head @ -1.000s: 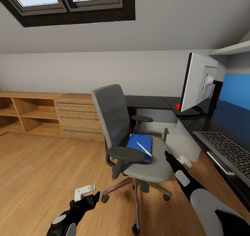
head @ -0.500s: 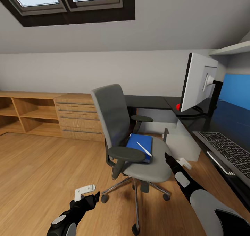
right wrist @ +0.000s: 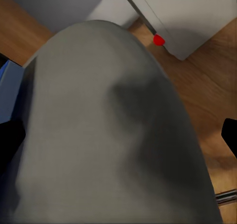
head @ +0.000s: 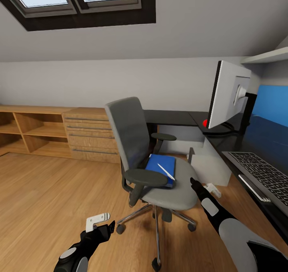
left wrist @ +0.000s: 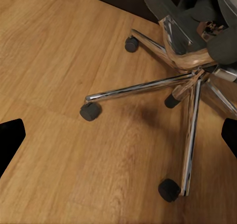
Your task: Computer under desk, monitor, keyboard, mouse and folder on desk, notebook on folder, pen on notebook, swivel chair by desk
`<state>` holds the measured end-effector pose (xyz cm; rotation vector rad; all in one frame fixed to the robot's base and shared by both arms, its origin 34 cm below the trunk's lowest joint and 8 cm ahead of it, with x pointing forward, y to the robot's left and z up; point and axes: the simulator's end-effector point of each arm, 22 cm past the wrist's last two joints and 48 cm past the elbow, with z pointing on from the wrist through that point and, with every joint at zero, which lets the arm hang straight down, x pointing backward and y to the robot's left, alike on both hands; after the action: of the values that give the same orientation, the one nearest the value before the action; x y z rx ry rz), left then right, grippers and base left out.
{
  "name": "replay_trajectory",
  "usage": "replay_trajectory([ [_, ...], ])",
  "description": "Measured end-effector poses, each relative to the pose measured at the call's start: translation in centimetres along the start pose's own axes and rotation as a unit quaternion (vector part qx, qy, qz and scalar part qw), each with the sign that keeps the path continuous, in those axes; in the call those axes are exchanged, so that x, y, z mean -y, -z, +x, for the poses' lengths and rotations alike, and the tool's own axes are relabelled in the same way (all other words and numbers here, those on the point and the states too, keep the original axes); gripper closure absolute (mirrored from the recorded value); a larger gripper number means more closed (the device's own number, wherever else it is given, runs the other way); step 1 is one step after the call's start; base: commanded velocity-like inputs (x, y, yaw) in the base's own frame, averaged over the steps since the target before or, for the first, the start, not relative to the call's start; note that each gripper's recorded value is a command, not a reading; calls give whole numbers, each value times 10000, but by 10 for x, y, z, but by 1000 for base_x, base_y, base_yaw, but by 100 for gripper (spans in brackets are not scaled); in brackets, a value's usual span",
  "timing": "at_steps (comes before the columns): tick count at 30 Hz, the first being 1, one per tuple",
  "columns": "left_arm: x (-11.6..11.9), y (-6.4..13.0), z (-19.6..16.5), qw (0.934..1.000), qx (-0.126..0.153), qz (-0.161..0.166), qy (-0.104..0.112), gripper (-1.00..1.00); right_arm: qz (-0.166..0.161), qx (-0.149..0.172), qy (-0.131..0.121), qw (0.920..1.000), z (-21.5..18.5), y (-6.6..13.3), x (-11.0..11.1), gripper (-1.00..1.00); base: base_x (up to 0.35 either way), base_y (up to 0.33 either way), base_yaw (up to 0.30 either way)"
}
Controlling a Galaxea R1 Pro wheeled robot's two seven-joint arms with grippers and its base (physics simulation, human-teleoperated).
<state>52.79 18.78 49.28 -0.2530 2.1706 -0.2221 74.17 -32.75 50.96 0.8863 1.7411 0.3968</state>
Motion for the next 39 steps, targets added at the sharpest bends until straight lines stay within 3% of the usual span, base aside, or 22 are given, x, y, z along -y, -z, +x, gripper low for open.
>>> replay_trajectory([
  [23, 0, 0, 0, 10000, 4, -2, 3, -100, -43, -16, -2, 10000, 5, 1, -4, -100, 0, 0, 8],
  [39, 0, 0, -1, 10000, 8, -2, 3, -100, -42, -3, -11, 10000, 5, 1, -5, -100, 0, 0, 238],
])
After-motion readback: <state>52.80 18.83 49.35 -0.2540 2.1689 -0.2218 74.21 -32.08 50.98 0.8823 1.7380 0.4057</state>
